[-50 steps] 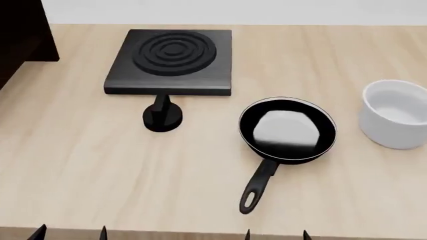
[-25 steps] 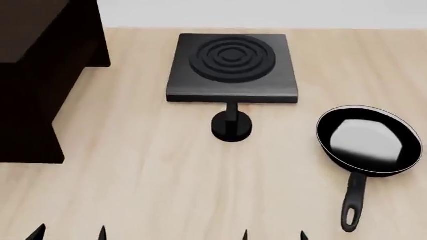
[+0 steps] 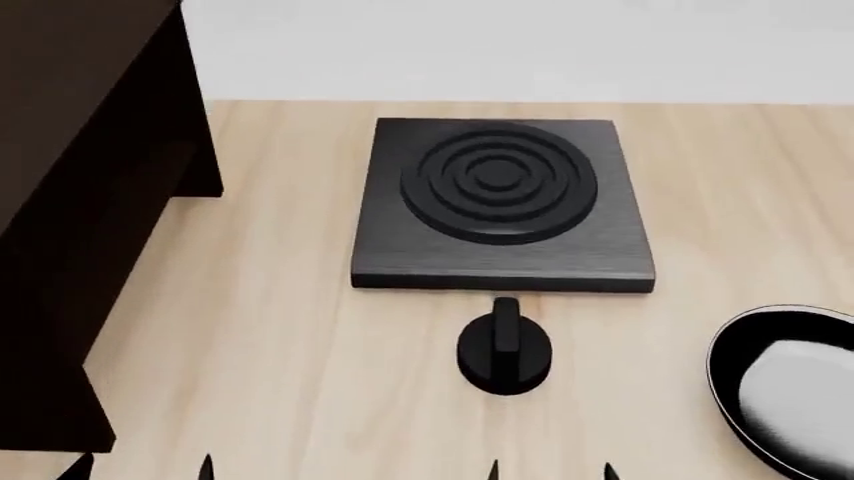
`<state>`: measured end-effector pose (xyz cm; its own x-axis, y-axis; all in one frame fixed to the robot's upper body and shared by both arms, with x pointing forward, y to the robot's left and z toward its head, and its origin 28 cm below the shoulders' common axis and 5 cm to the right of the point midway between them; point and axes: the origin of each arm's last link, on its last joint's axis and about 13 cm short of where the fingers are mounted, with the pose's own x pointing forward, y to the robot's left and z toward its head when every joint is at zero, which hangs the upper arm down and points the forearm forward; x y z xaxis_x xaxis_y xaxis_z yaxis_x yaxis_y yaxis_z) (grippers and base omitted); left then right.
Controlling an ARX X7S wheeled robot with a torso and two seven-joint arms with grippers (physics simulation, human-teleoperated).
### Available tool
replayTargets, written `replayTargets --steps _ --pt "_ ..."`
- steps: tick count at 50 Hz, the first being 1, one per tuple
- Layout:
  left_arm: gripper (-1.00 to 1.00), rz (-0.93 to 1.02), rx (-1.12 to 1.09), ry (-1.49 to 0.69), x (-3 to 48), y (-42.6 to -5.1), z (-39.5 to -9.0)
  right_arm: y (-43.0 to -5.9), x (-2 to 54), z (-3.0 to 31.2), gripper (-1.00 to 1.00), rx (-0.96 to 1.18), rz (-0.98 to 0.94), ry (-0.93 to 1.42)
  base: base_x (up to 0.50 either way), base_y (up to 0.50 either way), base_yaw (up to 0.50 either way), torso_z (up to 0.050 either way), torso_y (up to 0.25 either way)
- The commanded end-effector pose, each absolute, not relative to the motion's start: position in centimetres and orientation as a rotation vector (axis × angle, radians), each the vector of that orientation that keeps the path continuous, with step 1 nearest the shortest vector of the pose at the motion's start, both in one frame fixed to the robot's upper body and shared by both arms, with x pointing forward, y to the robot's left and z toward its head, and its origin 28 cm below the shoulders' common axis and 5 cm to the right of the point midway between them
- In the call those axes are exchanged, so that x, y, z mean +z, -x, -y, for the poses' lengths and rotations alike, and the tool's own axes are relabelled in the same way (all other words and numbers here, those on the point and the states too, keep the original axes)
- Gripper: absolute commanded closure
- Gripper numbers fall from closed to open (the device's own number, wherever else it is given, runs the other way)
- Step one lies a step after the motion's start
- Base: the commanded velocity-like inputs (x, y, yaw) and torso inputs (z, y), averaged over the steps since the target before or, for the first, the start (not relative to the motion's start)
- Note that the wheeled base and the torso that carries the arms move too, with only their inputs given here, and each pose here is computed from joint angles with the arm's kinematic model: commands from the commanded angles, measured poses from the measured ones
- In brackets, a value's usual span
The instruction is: Put the frying pan under the cabinet shelf.
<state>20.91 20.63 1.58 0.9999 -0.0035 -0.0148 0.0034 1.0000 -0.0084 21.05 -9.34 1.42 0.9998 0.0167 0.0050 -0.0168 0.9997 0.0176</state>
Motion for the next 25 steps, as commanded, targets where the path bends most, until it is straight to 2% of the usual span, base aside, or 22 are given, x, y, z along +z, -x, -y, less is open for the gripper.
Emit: replayTargets --steps 1,6,25 --pt "-1.00 -0.018 -0.008 0.013 1.43 -20.90 -20.49 -21.03 1.38 9.52 -1.00 0.001 0.002 -0.030 0.01 -0.50 0.00 0.000 0.000" --pt "-1.00 -0.018 -0.009 0.013 1.57 -20.84 -20.45 -20.98 1.46 9.49 -1.00 0.003 0.005 -0.031 0.00 -0.45 0.00 0.000 0.000" --pt "-1.00 -0.044 0.019 0.036 1.58 -21.04 -20.53 -21.08 1.36 9.28 -1.00 0.020 -0.012 -0.022 0.00 0.00 0.00 0.000 0.000"
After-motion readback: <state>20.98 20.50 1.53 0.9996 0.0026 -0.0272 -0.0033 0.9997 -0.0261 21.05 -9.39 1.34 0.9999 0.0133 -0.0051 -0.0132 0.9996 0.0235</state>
